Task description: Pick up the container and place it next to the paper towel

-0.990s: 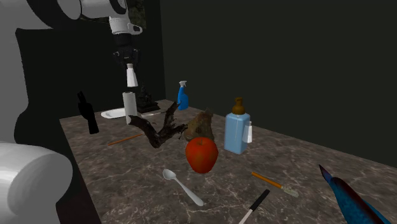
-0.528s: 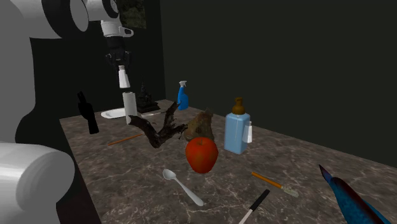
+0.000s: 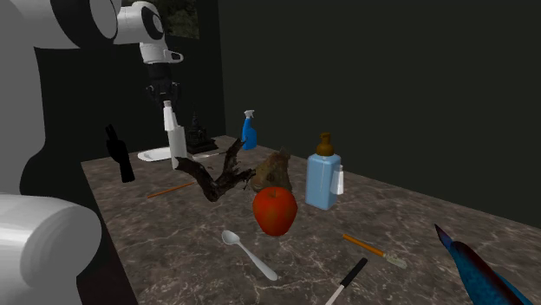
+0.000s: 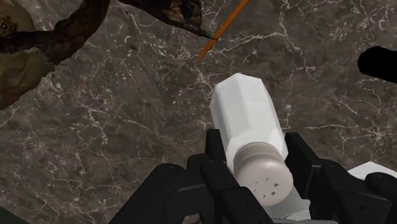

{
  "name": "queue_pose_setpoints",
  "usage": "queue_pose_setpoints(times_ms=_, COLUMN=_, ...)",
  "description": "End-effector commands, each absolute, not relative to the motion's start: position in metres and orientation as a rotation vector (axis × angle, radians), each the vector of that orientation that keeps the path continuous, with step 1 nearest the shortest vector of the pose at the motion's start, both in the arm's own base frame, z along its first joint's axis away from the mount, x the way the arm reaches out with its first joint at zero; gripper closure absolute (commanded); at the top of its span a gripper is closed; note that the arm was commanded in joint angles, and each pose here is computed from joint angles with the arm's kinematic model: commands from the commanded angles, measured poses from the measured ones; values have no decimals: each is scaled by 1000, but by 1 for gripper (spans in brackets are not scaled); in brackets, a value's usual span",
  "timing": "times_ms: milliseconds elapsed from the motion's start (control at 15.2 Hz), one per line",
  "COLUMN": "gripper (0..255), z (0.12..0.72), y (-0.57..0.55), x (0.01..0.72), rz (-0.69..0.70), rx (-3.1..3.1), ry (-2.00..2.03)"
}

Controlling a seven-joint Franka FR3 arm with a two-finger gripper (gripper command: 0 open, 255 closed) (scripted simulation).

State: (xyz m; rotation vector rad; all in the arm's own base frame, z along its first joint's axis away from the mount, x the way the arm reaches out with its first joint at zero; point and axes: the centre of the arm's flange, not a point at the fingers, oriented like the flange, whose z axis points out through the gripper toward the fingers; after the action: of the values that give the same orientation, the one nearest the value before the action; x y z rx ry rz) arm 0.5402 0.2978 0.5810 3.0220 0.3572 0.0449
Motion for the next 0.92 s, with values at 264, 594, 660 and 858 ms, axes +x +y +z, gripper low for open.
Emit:
queue_pose_setpoints(times_ms=264, gripper=255, z=549, y=297, x=540, rz=46, rx=3022, ry=357)
queue_pose_setpoints(times_ms=594, gripper=255, z=523, y=297, x=540, rz=46, rx=3022, ry=357)
queue_pose_setpoints(times_ms=660, gripper=255, z=517, y=297, x=540, rz=46, rx=3022, ry=357)
queue_pose_setpoints(times_ms=858, gripper=255, z=501, y=297, x=540, rz=46, rx=3022, ry=357)
